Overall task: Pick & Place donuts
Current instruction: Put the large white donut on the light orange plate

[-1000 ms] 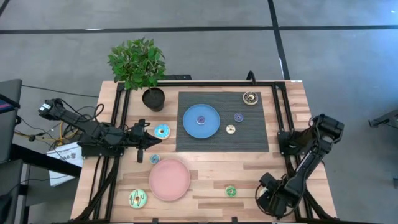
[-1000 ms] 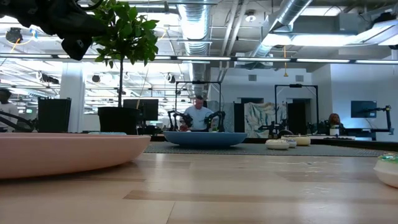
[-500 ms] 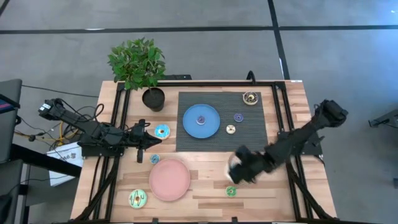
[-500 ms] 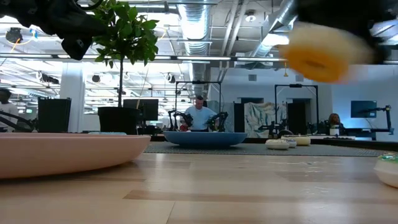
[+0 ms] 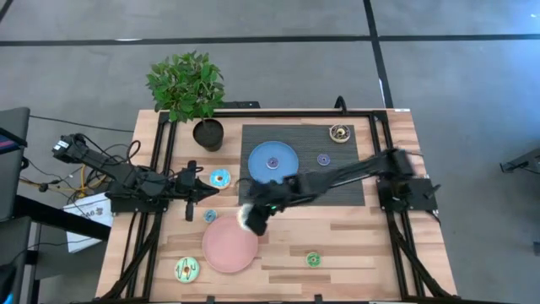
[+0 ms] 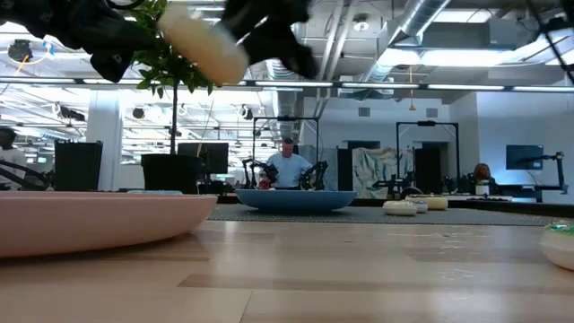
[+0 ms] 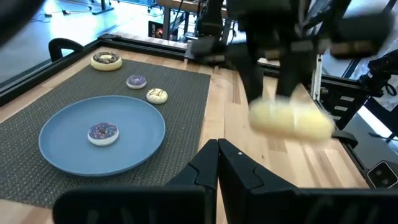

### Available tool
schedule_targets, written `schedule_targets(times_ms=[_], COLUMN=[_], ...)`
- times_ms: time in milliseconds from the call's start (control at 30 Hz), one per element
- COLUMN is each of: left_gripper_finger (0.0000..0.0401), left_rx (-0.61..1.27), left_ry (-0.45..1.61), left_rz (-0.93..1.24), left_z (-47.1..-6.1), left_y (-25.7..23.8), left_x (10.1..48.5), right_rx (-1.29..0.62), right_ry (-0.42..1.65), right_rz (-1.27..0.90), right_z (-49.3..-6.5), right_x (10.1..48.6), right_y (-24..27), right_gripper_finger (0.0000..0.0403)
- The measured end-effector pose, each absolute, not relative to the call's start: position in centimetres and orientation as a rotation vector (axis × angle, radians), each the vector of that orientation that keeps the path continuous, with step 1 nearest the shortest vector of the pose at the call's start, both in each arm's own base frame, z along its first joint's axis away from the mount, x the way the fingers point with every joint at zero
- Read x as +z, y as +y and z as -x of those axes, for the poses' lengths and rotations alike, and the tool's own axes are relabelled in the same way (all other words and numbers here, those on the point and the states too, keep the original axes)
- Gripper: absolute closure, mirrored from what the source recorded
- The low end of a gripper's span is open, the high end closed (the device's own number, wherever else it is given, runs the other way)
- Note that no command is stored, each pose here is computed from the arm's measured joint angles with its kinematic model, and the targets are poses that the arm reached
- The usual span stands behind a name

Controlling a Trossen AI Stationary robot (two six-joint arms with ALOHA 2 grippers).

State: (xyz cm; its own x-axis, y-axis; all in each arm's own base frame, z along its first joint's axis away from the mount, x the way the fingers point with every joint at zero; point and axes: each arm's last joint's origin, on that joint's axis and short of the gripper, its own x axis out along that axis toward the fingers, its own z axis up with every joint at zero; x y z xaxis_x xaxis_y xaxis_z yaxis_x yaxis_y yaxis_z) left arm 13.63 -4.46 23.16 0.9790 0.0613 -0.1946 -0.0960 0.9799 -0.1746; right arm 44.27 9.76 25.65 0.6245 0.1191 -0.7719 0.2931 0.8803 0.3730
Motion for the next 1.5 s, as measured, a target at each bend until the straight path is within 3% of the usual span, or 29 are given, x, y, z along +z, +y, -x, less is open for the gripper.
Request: schedule_targets(times_ms=[333, 733, 1300, 1500], left_gripper_finger=[0.0401, 0.0401, 0.0401, 0.0401], left_rx=[0.074, 0.050, 0.050, 0.030], left_ry=[0.194, 0.213, 0.214, 0.219], left_rz=[0.179, 0.184, 0.185, 0.188], left_z=[-13.6, -13.6, -13.6, -13.6], left_y=[-4.5, -4.5, -4.5, -4.6], left_x=[23.1, 23.0, 23.0, 22.9], right_rx=[-0.095, -0.071, -0.086, -0.085], right_ry=[1.127, 1.210, 1.211, 1.212], right_rz=[-0.472, -0.489, -0.475, -0.476], right_z=[-50.2, -51.1, -51.0, -51.0], right_x=[21.5, 18.7, 18.7, 18.7], right_y=[11.0, 11.5, 11.6, 11.6], right_gripper_finger=[0.0328, 0.0323, 0.0202, 0.0179])
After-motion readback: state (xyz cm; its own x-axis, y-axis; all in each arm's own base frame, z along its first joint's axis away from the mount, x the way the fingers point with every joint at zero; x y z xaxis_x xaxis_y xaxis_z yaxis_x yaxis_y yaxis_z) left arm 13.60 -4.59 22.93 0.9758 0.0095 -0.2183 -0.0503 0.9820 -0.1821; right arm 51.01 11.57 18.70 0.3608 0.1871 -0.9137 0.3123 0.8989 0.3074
